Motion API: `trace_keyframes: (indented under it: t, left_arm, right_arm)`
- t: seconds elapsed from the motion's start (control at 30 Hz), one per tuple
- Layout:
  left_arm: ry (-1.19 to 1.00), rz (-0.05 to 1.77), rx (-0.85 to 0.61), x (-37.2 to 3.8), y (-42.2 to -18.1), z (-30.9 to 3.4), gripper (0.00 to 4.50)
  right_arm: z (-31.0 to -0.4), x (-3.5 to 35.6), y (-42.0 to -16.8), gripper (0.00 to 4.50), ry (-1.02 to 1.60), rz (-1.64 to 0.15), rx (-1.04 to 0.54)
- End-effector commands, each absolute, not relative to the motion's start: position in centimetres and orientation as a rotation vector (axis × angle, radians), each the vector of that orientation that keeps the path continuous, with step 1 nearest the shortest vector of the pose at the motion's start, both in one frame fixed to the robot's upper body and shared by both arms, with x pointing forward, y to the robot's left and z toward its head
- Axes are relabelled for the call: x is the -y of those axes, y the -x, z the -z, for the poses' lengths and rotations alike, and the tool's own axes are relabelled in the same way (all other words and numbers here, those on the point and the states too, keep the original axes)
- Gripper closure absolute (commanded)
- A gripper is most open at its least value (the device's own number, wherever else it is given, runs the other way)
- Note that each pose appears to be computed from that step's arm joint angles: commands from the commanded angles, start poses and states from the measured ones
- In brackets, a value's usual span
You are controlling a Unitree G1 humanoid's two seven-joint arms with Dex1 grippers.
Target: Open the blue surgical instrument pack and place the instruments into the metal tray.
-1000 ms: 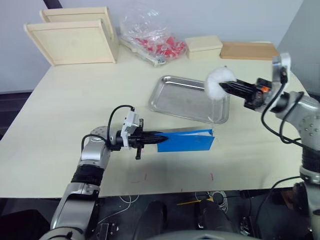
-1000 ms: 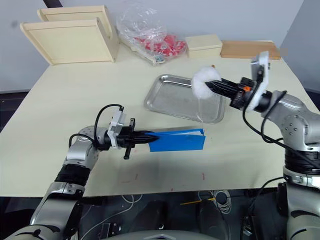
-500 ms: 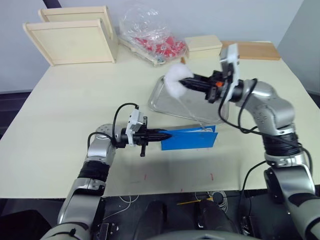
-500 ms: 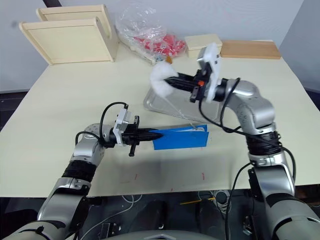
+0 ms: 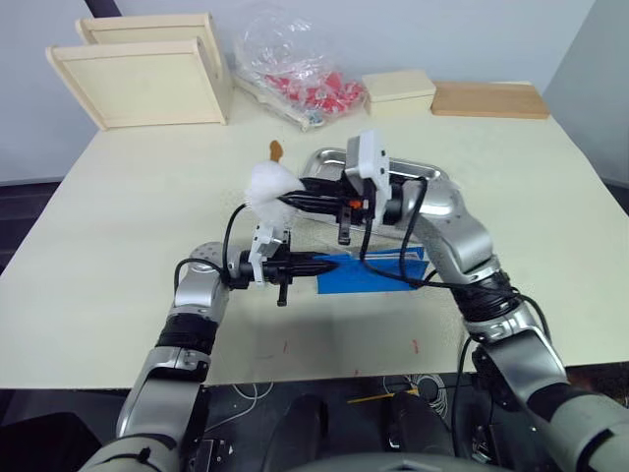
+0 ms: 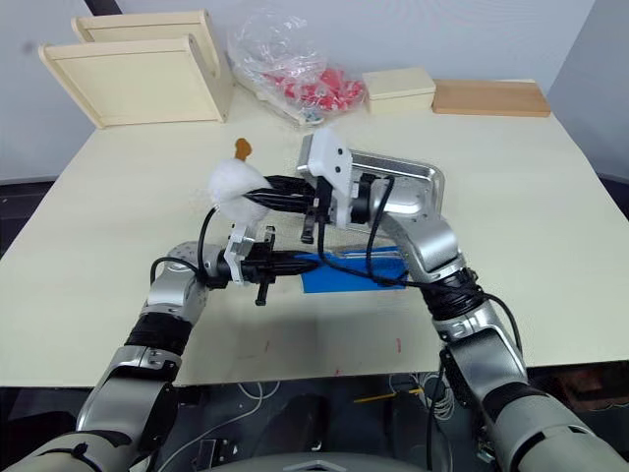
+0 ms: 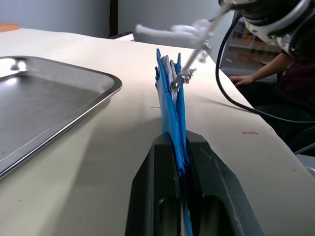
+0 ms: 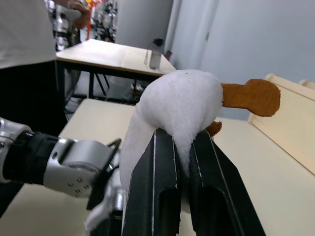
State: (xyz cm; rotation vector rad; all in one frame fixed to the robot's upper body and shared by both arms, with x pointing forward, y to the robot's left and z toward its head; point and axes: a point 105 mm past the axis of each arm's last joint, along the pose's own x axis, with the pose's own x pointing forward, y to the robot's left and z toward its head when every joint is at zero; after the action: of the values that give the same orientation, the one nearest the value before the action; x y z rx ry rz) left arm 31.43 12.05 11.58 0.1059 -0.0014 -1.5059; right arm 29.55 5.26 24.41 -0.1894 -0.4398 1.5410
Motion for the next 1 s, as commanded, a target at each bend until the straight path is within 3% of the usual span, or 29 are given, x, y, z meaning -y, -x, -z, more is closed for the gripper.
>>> trace_keyframes:
  t: [0.03,0.3,0.5,0.6,0.67,0.87,1.0]
  left_arm:
    - [-0.136,1.53,0.004,-11.6,-31.3,-11.7,4.5]
    - [-0.144,1.525,-0.005,-12.1,-31.1,-11.5,4.5]
    - [-0.145,1.527,-0.01,-12.1,-31.1,-11.4,4.5]
    - [-0.151,1.534,-0.015,-12.0,-31.1,-11.3,4.5]
    - [-0.152,1.536,-0.015,-12.0,-31.1,-11.3,4.5]
    - [-0.151,1.538,-0.015,-12.0,-31.0,-11.3,4.5]
    - [-0.146,1.534,-0.017,-12.1,-31.0,-11.2,4.5]
  right_arm:
    - [-24.8,-5.1,-28.4,4.47,0.223,-1.587,0.502]
    - [-21.6,-1.7,-25.0,4.47,0.265,-1.835,0.324]
    - [-16.1,-0.3,-25.2,4.47,0.701,-1.82,0.275]
    - [-14.7,-0.4,-25.7,3.46,0.797,-1.797,0.272]
    - [-14.7,-0.4,-25.6,2.4,0.803,-1.798,0.283]
    - [-16.7,1.4,-25.9,0.03,0.814,-1.732,0.335]
    - [-18.4,3.9,-26.5,0.03,0.642,-1.654,0.258]
